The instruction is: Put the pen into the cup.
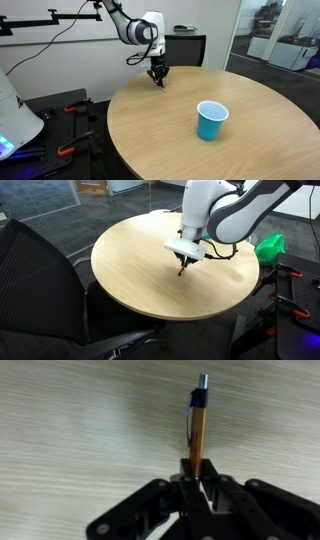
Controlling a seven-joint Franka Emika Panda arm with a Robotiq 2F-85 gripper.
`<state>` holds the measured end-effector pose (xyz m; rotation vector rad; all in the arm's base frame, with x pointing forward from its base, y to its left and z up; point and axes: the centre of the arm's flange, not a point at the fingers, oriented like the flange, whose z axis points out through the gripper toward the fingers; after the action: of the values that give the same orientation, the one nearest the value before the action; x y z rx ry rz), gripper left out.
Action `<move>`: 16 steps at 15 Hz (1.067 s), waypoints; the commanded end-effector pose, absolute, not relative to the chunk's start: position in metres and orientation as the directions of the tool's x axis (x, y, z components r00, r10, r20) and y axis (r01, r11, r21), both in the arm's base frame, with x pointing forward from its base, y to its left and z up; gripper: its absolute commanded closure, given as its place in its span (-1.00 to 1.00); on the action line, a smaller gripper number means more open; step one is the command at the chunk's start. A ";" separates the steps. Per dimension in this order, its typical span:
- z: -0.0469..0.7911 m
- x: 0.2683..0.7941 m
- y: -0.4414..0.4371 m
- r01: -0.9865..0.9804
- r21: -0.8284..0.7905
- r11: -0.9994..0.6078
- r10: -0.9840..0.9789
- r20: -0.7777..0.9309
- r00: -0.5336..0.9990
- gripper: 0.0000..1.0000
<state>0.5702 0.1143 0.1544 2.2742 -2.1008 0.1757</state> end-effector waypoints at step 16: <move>0.311 0.555 0.059 -0.971 -0.226 0.080 -0.852 0.490 -0.184 0.71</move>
<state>0.5550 0.0588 0.3107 1.8395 -2.1247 0.7502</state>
